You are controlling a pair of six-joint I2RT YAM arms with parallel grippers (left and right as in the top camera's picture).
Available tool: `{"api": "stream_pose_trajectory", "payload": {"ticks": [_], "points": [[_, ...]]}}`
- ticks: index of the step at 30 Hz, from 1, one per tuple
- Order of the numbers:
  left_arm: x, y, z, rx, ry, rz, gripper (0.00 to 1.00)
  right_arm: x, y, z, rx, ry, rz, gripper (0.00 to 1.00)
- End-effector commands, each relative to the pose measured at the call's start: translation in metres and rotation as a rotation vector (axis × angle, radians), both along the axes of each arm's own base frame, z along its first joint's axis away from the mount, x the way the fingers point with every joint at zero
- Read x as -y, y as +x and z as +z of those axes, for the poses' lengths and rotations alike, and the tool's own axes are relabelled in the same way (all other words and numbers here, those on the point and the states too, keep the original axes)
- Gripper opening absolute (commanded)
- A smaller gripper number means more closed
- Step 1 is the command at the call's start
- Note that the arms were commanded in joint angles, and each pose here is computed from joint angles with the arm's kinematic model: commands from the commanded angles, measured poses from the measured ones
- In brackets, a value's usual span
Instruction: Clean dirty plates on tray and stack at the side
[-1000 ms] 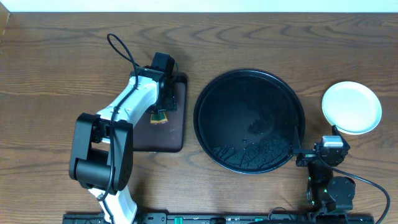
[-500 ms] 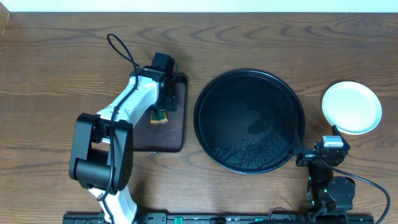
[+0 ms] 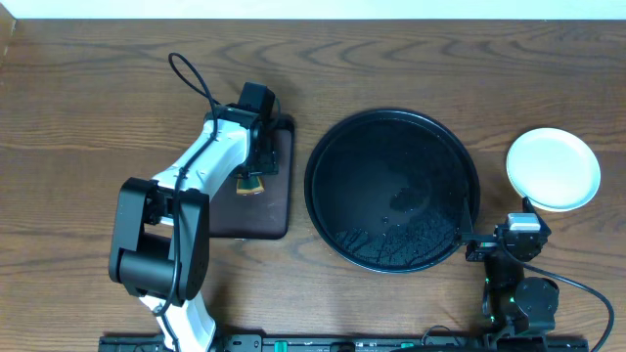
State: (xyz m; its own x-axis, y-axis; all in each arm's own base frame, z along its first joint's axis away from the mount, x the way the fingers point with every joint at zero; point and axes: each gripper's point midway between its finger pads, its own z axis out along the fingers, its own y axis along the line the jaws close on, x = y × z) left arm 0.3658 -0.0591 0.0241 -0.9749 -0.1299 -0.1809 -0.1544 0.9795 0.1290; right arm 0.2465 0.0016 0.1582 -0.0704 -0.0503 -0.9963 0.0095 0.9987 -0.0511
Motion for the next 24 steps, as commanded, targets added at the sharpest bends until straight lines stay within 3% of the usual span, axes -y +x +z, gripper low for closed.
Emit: {"api": "stream_pose_trajectory", "payload": {"ticks": [1,6,8,13,19,24], "points": [[0.012,0.003,0.031,0.083,-0.009,-0.038,0.8,0.003,0.0,0.001,0.004,0.016,-0.018,0.99],[0.024,0.004,0.12,0.324,-0.079,-0.065,0.8,0.003,0.0,0.0,0.004,0.016,-0.018,0.99],[0.017,-0.009,0.194,0.524,-0.134,-0.057,0.8,0.003,0.0,0.0,0.004,0.016,-0.018,0.99],[-0.016,-0.045,0.279,0.779,-0.184,0.01,0.8,0.003,0.0,0.001,0.004,0.015,-0.018,0.99],[-0.064,-0.111,0.303,0.89,-0.175,0.136,0.8,0.003,0.0,0.001,0.004,0.016,-0.018,0.99],[-0.087,-0.152,0.28,0.952,-0.142,0.215,0.8,0.003,0.0,0.001,0.004,0.016,-0.018,0.99]]}}
